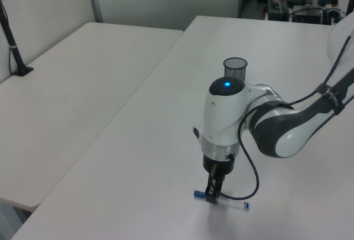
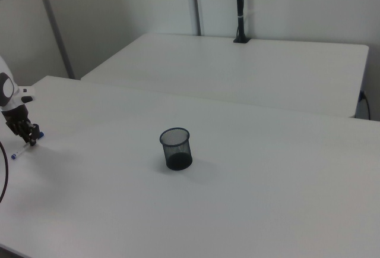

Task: Insert the marker
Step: 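Align the gripper with the marker body near its blue cap, then close the gripper on the marker and lift it off the table, then carry the held marker over to the black mesh pen cup, then lower the marker into the pen cup and open the gripper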

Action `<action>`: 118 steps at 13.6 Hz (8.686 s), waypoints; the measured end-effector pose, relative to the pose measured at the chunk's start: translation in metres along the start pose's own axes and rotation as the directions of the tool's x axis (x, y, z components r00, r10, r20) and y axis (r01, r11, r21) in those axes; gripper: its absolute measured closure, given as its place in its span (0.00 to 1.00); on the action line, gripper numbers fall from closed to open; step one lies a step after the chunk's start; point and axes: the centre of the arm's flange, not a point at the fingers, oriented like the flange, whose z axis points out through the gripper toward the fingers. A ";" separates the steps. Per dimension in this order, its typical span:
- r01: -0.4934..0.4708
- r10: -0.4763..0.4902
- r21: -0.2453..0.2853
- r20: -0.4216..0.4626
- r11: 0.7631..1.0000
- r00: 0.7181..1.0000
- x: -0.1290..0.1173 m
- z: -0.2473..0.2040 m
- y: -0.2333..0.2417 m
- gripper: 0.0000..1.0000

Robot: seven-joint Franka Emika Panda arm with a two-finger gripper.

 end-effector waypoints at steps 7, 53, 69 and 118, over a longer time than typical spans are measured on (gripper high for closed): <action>0.004 -0.010 -0.059 -0.100 0.998 0.995 0.015 -0.032 0.010 0.81; -0.309 0.319 -0.144 0.055 0.940 0.946 0.038 -0.002 0.121 0.81; -0.371 0.363 -0.098 -0.094 0.923 0.927 0.097 -0.103 0.231 0.81; -0.412 0.364 0.002 -0.474 0.911 0.802 0.068 -0.116 0.568 0.81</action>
